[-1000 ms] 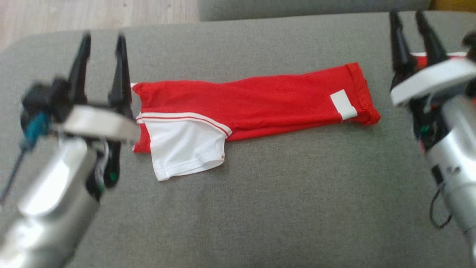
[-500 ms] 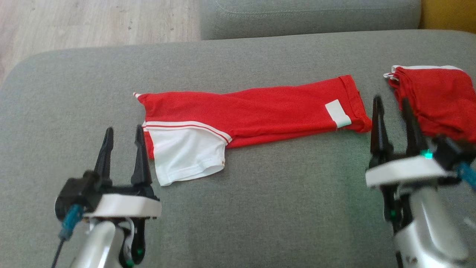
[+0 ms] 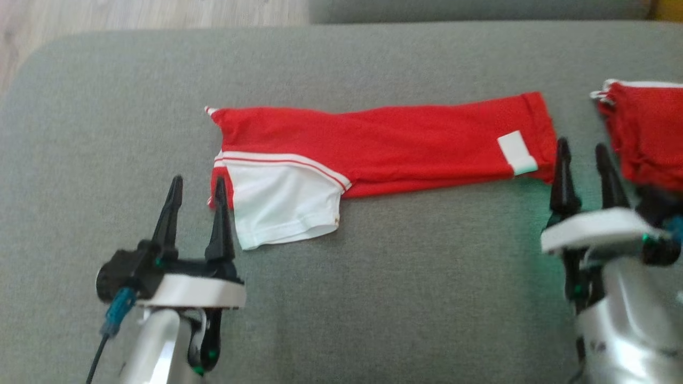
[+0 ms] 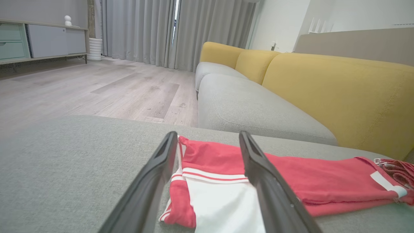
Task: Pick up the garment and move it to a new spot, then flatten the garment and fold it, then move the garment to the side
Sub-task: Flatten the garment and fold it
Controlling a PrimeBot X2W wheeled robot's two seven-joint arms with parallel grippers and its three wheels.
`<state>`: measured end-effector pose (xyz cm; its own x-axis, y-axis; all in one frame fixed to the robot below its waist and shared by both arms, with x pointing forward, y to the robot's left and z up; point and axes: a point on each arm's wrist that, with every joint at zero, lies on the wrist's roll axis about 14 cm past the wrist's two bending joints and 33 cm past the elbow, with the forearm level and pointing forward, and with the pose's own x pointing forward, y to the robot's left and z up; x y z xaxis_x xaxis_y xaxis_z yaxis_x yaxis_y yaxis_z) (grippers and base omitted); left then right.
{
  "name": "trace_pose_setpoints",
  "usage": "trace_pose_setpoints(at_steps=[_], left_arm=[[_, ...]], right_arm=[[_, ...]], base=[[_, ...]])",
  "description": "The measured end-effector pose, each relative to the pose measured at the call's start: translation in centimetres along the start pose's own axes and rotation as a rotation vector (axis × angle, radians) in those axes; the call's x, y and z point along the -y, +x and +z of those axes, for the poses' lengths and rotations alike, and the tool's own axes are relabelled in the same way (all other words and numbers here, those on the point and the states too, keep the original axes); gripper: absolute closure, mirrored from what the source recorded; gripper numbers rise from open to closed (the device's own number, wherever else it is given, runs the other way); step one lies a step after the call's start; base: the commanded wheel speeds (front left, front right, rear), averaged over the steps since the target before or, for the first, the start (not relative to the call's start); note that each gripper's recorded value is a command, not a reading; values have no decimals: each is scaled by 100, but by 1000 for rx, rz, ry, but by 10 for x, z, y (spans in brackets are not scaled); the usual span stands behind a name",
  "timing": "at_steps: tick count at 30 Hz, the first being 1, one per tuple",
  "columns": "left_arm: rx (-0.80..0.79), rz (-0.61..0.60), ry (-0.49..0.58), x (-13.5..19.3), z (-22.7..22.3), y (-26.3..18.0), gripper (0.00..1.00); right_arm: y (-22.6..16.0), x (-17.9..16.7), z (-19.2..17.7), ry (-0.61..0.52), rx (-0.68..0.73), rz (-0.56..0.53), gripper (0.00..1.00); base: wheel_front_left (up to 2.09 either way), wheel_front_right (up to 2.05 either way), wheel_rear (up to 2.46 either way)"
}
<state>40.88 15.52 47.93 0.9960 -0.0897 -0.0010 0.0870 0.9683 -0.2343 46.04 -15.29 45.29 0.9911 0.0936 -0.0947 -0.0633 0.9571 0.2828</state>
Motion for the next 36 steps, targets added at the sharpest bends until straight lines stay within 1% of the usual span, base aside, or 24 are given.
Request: trace_pose_setpoints(at_steps=[4,8,9,11,15,16,18,22,27,30,34,36], left_arm=[[-10,-4,4,-3,-5,13,0],[-63,14,3,-12,-22,14,0],[-63,14,3,-12,-22,14,0],[-93,28,9,-17,-31,11,0],[-96,49,15,-27,-31,10,0],[-88,51,10,-27,-28,11,0],[-79,48,10,-26,-25,11,0],[-63,36,8,-21,-20,12,0],[-42,11,3,-12,-12,14,0],[-39,1,-1,-7,-12,11,0],[-44,-7,-8,-3,-13,4,0],[-33,-10,-7,-2,-9,4,0]], right_arm=[[30,15,-20,20,-102,-59,0],[39,30,-64,38,-269,-124,0],[39,30,-64,38,-269,-124,0],[40,34,-81,42,-323,-144,0],[64,27,-83,66,-331,-141,0],[66,24,-84,66,-334,-136,9],[64,21,-84,63,-334,-129,100],[57,14,-83,52,-333,-111,100],[48,22,-72,84,-297,-150,100],[43,38,-57,59,-254,-182,100],[36,73,-27,27,-170,-256,100],[34,77,-19,10,-149,-263,100]], base=[[0,0,0],[0,0,0],[0,0,0],[0,0,0],[0,0,0],[0,0,0],[0,0,0],[0,0,0],[0,0,0],[0,0,0],[0,0,0],[0,0,0]])
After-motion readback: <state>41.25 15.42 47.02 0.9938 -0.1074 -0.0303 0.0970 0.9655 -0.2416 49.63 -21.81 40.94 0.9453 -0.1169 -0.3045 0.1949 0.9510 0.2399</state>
